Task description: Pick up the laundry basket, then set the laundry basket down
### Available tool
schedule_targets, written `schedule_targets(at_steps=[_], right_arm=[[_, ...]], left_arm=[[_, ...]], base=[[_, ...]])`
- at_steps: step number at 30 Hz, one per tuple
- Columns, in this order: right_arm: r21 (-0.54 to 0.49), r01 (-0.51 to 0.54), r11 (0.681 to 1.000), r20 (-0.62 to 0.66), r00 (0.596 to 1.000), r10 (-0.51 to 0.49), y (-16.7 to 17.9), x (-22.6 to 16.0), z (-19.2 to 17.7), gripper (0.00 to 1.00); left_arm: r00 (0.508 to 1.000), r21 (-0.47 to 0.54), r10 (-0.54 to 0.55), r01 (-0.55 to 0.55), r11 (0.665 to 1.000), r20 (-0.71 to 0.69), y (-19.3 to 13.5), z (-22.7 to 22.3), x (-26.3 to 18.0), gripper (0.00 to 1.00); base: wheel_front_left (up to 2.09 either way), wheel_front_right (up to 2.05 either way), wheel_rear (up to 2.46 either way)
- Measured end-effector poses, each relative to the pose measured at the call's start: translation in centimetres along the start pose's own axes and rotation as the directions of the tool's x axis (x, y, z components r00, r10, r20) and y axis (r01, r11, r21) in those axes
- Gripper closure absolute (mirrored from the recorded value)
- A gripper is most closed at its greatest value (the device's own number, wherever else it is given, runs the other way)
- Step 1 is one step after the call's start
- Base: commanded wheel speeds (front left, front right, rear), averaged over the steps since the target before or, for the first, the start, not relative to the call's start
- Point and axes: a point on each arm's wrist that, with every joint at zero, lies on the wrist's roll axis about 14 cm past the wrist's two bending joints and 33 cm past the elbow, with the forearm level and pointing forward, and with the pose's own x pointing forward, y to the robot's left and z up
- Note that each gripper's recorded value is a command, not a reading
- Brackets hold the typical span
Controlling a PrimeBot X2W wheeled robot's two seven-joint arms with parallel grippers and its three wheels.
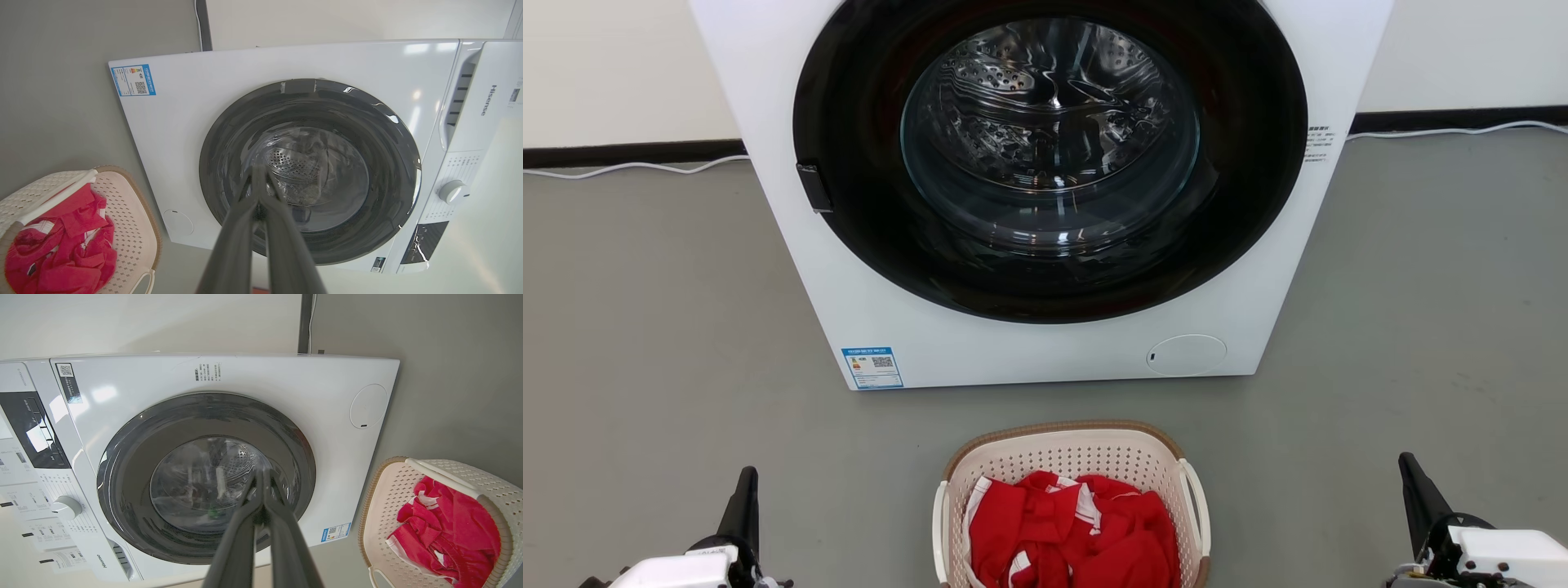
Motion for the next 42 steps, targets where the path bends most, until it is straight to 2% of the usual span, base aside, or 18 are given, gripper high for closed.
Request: schedule_targets(at_steps=[31, 32, 34, 35, 36, 39, 42], right_arm=[[0.000, 0.000, 1.000, 0.000, 1.000, 0.000, 0.0, 0.0, 0.0, 1.00], [0.001, 0.002, 1.000, 0.000, 1.000, -0.002, -0.1, 0.0, 0.0, 0.00], [0.009, 0.032, 0.999, 0.000, 0.999, -0.032, -1.1, -0.4, -0.2, 0.00], [0.009, 0.032, 0.999, 0.000, 0.999, -0.032, -1.1, -0.4, -0.2, 1.00], [0.016, 0.054, 0.998, 0.000, 0.999, -0.054, -1.8, -0.7, -0.3, 0.00], [0.033, 0.110, 0.993, -0.003, 0.994, -0.110, -3.8, -1.5, -0.8, 0.00], [0.033, 0.112, 0.993, -0.006, 0.994, -0.111, -3.8, -1.5, -0.9, 0.00]], left_arm=[[1.000, 0.000, 0.000, 0.000, 1.000, 0.000, 0.0, 0.0, 0.0, 1.00], [1.000, 0.000, 0.002, -0.002, 1.000, 0.000, 0.1, 0.0, 0.0, 0.00], [0.999, -0.010, 0.032, -0.032, 0.999, -0.001, 1.1, -0.2, -0.4, 0.00], [0.999, -0.010, 0.032, -0.032, 0.999, -0.001, 1.1, -0.2, -0.4, 1.00], [0.998, -0.018, 0.055, -0.055, 0.998, -0.002, 1.9, -0.4, -0.7, 0.00], [0.993, -0.037, 0.119, -0.119, 0.992, -0.004, 4.1, -0.9, -1.7, 0.00], [0.992, -0.038, 0.126, -0.126, 0.991, -0.002, 4.3, -0.9, -1.8, 0.00]], base=[[0.00, 0.00, 0.00], [0.00, 0.00, 0.00], [0.00, 0.00, 0.00], [0.00, 0.00, 0.00], [0.00, 0.00, 0.00], [0.00, 0.00, 0.00], [0.00, 0.00, 0.00]])
